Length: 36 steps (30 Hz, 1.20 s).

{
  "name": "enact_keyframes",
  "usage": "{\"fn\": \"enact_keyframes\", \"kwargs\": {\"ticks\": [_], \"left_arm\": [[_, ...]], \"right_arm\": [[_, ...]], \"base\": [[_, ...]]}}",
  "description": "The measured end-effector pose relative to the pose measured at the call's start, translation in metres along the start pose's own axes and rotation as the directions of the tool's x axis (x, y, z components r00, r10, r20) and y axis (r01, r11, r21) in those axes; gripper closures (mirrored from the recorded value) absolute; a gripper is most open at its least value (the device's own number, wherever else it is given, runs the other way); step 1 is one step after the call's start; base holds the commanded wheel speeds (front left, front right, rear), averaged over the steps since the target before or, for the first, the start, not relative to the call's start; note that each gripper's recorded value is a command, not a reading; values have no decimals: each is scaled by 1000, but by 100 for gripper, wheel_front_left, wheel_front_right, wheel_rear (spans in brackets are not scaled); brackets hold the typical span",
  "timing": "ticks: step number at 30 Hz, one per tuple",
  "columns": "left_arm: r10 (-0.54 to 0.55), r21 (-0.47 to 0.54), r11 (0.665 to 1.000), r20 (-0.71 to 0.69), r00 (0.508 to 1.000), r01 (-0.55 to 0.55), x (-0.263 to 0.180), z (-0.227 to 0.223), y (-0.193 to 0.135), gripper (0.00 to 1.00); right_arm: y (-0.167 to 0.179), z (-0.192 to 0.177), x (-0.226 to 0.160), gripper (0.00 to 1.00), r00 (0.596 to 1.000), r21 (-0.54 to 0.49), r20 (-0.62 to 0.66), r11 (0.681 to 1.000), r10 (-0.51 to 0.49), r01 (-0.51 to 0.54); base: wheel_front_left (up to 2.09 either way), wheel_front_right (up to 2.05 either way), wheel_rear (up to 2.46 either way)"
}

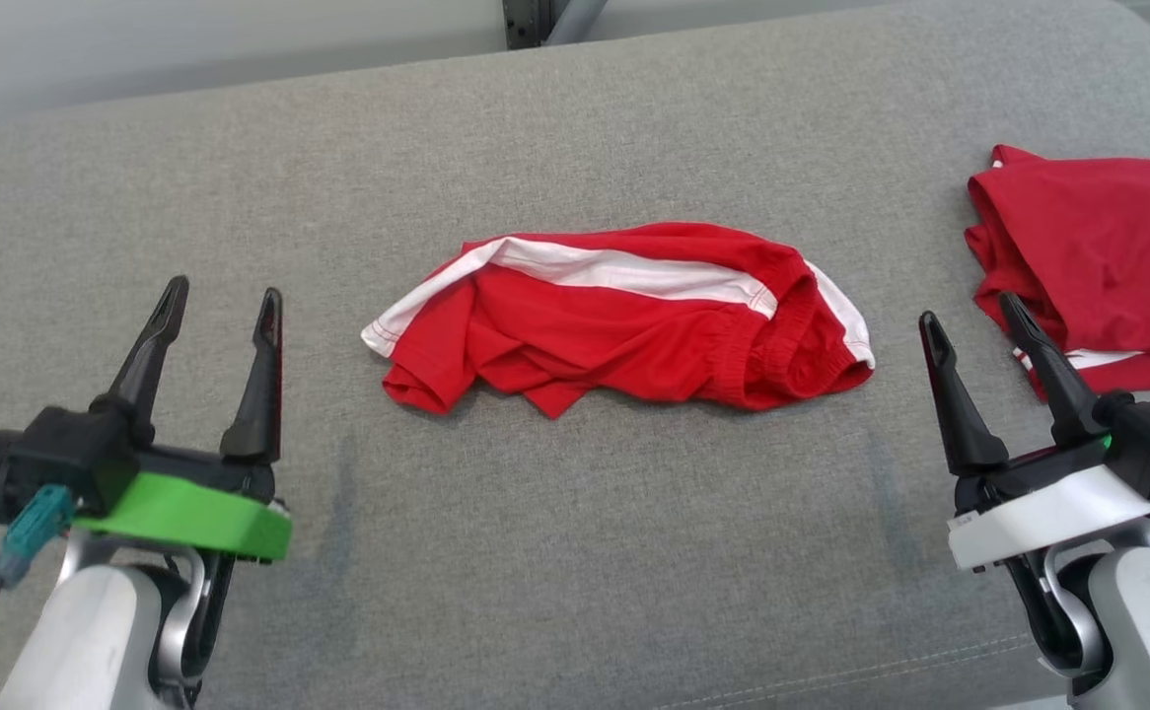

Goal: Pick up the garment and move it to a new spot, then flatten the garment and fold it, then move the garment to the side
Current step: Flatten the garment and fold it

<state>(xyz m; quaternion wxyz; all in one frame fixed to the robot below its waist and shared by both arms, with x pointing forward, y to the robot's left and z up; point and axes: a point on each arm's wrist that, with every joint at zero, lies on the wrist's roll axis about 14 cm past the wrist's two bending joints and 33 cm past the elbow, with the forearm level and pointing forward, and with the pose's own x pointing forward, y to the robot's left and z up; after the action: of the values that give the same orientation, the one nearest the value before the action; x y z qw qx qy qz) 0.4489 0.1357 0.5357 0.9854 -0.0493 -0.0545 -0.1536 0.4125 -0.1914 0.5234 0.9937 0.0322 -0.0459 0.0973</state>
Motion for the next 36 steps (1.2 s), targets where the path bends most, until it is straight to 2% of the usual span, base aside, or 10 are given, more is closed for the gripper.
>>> {"fn": "enact_keyframes", "kwargs": {"ticks": [7, 12, 20, 22, 29, 36], "left_arm": [[-110, -64, 993, -210, 972, 99, 24, -55, -14, 0], [-189, -131, 980, -387, 903, 149, 30, -105, -26, 0], [-272, -205, 960, -515, 813, 191, 39, -148, -37, 0], [-279, -209, 958, -518, 809, 197, 40, -151, -36, 100], [-283, -205, 957, -486, 827, 207, 44, -145, -31, 100], [-268, -194, 961, -473, 839, 197, 43, -145, -23, 100]], "right_arm": [[-1, -15, 5, 0, 999, 15, -36, 1000, -5, 6], [-6, -27, 6, 0, 998, 26, -65, 999, -21, 22], [-17, -47, 6, 0, 993, 32, -111, 998, -47, 51], [-17, -48, 8, 0, 993, 31, -113, 998, -45, 48], [7, -57, 25, 0, 990, 69, -132, 997, 50, -41], [46, -76, 50, 0, 965, 129, -176, 976, 194, -173]], "base": [[0, 0, 0], [0, 0, 0], [0, 0, 0], [0, 0, 0], [0, 0, 0], [0, 0, 0]]}}
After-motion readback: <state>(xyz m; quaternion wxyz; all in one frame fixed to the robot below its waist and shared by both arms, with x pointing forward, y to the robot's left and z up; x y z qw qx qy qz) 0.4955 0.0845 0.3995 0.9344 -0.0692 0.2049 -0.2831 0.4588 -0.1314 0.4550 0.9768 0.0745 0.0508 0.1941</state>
